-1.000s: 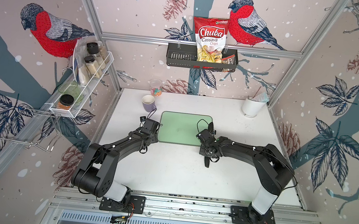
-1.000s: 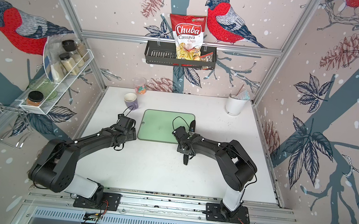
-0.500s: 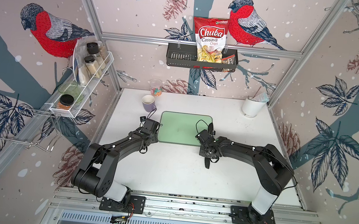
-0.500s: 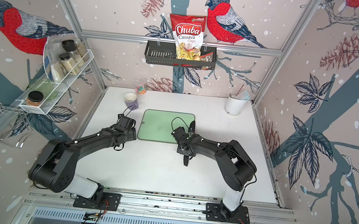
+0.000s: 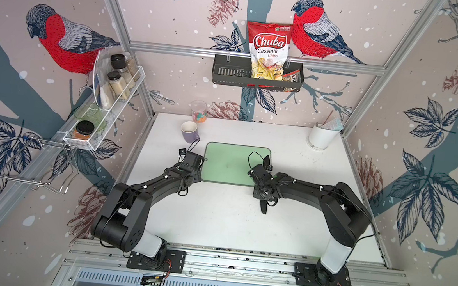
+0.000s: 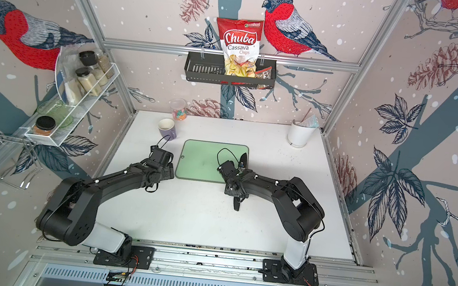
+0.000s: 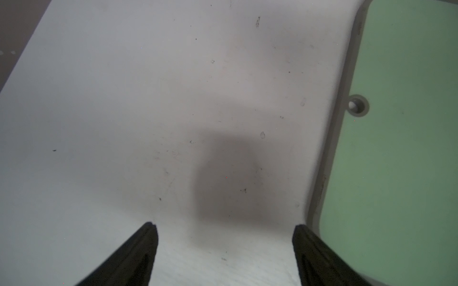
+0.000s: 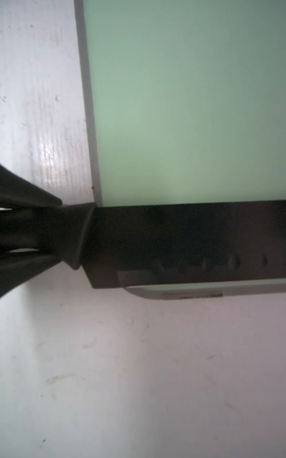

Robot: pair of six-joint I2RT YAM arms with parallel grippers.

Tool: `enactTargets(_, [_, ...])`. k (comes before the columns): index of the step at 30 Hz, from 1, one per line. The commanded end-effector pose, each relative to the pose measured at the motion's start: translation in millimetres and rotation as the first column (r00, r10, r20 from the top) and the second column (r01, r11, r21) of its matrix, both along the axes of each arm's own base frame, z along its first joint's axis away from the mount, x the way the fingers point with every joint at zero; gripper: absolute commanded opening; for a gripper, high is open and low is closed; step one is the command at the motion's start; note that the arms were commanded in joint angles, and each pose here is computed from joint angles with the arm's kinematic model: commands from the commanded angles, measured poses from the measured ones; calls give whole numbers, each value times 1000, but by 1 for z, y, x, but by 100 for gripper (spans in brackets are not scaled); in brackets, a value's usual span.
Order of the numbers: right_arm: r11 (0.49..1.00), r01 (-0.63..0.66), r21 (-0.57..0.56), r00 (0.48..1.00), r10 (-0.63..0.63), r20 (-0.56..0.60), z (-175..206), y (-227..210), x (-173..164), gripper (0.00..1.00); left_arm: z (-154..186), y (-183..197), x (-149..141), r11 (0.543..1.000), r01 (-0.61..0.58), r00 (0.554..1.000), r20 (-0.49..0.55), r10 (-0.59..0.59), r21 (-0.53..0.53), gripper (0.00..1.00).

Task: Align the knife with the edge of the cutting board
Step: Place the knife at the edge of the cutting board.

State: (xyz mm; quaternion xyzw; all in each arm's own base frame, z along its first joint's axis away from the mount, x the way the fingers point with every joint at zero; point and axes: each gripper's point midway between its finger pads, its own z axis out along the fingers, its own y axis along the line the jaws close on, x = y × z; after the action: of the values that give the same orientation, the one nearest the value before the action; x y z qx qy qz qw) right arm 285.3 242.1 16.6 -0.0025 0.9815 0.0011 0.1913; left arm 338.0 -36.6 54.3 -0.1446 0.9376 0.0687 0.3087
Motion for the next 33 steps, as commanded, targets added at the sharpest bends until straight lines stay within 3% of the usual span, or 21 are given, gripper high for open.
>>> enactTargets(1, [1000, -2, -23, 1000, 2, -16, -3, -5, -2, 30, 4, -1, 5, 1000, 3, 1000, 19, -3, 4, 87])
enactTargets(33, [999, 28, -26, 1000, -29, -8, -2, -12, 0, 28, 3, -2, 5, 1000, 8, 1000, 14, -8, 8, 87])
